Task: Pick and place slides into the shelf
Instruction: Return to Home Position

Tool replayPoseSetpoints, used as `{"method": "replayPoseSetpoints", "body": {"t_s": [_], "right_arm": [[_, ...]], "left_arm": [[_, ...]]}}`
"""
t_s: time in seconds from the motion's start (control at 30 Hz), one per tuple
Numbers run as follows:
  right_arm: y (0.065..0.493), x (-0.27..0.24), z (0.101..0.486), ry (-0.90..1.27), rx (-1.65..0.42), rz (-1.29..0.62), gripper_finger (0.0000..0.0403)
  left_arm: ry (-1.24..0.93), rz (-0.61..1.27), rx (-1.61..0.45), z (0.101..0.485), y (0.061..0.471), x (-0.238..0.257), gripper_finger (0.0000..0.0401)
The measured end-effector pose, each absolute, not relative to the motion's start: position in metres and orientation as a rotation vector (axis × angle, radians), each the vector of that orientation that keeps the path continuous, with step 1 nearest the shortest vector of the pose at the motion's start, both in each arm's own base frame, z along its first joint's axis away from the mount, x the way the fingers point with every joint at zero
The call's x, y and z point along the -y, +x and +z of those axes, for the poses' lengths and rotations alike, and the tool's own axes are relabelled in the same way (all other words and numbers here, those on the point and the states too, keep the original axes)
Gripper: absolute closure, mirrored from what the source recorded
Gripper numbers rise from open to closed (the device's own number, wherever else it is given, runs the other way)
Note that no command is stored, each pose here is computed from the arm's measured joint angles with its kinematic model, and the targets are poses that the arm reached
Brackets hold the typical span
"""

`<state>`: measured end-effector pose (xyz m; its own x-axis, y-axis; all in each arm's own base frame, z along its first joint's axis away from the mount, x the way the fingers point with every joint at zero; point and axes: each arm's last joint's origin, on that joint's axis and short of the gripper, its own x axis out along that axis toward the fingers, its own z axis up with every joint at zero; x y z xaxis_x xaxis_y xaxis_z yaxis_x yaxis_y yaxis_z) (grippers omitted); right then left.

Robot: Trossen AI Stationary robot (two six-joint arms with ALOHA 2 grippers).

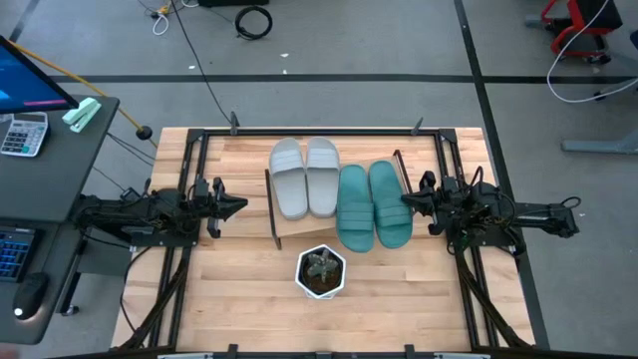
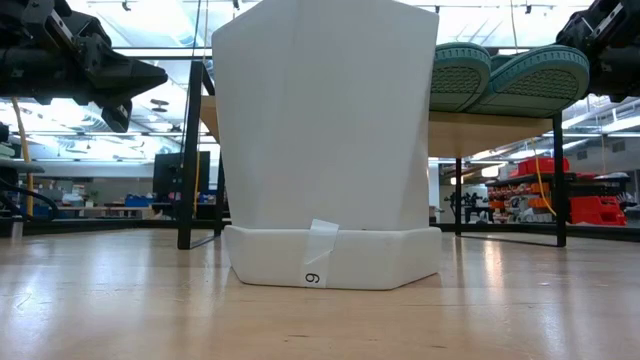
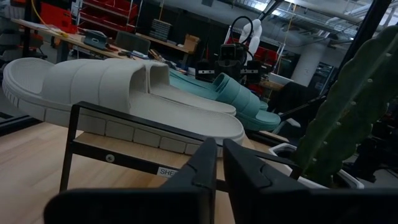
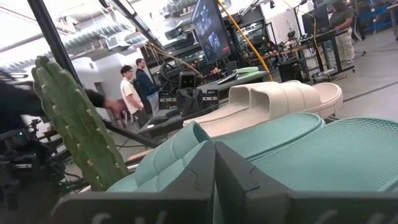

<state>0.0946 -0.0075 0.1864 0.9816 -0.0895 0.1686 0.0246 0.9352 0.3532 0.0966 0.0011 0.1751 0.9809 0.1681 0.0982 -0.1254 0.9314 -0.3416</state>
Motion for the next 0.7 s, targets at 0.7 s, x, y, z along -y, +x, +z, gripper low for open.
{"method": "replayPoseSetpoints", "body": {"t_s": [0.7], "right_arm": [[0.0946, 0.0075, 0.1864, 0.358, 0.184, -0.058, 0.0386]], "left_arm": [[-0.341, 0.150, 0.127, 0.1751, 0.0966, -0.0010, 0.0362]]}}
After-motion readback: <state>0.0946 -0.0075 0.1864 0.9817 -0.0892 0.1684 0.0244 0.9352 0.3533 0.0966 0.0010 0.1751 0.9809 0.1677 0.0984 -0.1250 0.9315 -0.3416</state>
